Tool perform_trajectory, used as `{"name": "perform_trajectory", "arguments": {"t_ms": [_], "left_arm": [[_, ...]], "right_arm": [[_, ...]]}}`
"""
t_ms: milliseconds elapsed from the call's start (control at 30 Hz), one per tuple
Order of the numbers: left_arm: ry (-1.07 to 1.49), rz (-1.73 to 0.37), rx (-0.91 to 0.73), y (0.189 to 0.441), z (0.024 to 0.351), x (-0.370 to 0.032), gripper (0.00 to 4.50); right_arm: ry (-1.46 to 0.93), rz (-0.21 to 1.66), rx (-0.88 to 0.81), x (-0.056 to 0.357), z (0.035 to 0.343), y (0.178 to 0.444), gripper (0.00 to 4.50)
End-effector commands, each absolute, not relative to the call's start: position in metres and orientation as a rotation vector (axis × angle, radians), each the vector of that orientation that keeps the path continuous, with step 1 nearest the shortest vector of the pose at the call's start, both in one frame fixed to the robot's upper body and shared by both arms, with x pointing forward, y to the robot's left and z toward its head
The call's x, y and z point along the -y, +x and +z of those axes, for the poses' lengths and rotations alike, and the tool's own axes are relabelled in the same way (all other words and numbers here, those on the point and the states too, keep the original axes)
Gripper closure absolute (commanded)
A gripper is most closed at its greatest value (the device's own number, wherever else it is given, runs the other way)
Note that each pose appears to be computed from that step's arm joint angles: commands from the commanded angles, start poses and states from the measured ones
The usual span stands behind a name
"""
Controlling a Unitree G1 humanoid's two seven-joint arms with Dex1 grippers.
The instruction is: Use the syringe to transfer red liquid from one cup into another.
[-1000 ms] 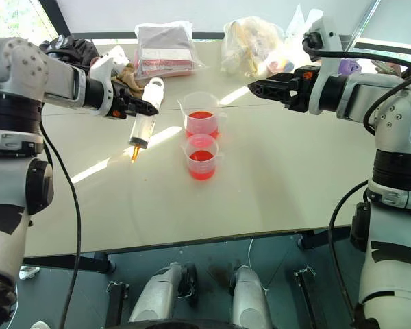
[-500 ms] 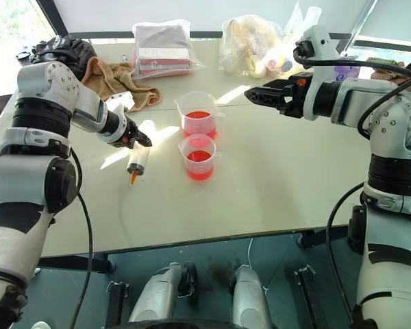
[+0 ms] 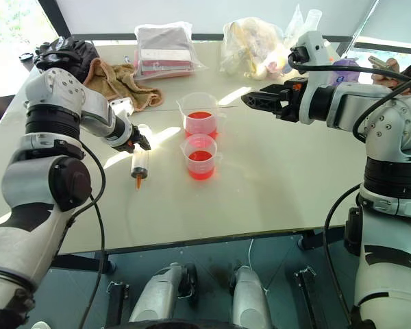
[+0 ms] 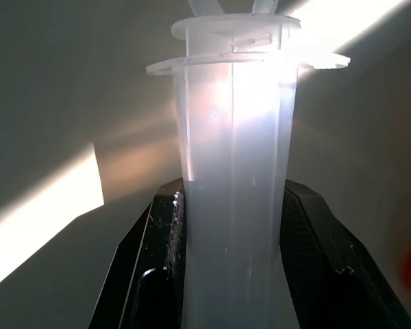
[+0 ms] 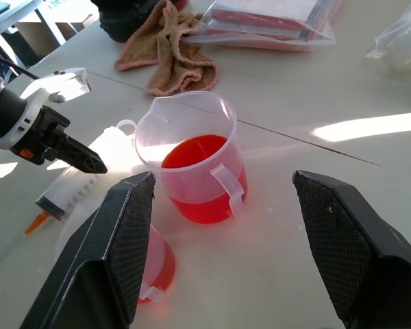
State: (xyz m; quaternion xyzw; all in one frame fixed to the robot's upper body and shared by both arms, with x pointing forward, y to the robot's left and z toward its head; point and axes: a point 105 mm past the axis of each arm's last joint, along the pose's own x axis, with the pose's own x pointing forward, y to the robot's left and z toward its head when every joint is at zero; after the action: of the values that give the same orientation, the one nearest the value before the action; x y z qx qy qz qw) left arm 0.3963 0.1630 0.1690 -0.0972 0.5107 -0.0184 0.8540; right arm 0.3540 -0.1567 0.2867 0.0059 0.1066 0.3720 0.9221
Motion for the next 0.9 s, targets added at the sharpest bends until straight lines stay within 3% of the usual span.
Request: {"name": "perform_trajectory", "arguments": {"t_ms": [33, 167, 600, 700, 900], "left_arm": [[-0.189, -0.008, -1.101, 0.393, 0.156, -0.165, 1.78], [-0.173, 0.005, -1.066, 0.394, 0.158, -0.168, 0.08], [-0.150, -0.086, -0.821, 0.393, 0.222, -0.175, 0.03], [-0.062, -0.136, -0.567, 0.386, 0.266, -0.173, 0.03], [-0.001, -0.280, -0.162, 0.381, 0.303, -0.169, 0.03]], "right_arm": [[-0.002, 0.772, -0.157, 0.157, 0.301, 0.347, 1.12], [0.002, 0.773, -0.157, 0.156, 0.301, 0.347, 1.12], [-0.009, 0.805, -0.149, 0.148, 0.301, 0.354, 1.12], [-0.018, 0.824, -0.141, 0.142, 0.301, 0.357, 1.12], [-0.120, 0.969, -0.168, 0.117, 0.291, 0.345, 1.12]]}}
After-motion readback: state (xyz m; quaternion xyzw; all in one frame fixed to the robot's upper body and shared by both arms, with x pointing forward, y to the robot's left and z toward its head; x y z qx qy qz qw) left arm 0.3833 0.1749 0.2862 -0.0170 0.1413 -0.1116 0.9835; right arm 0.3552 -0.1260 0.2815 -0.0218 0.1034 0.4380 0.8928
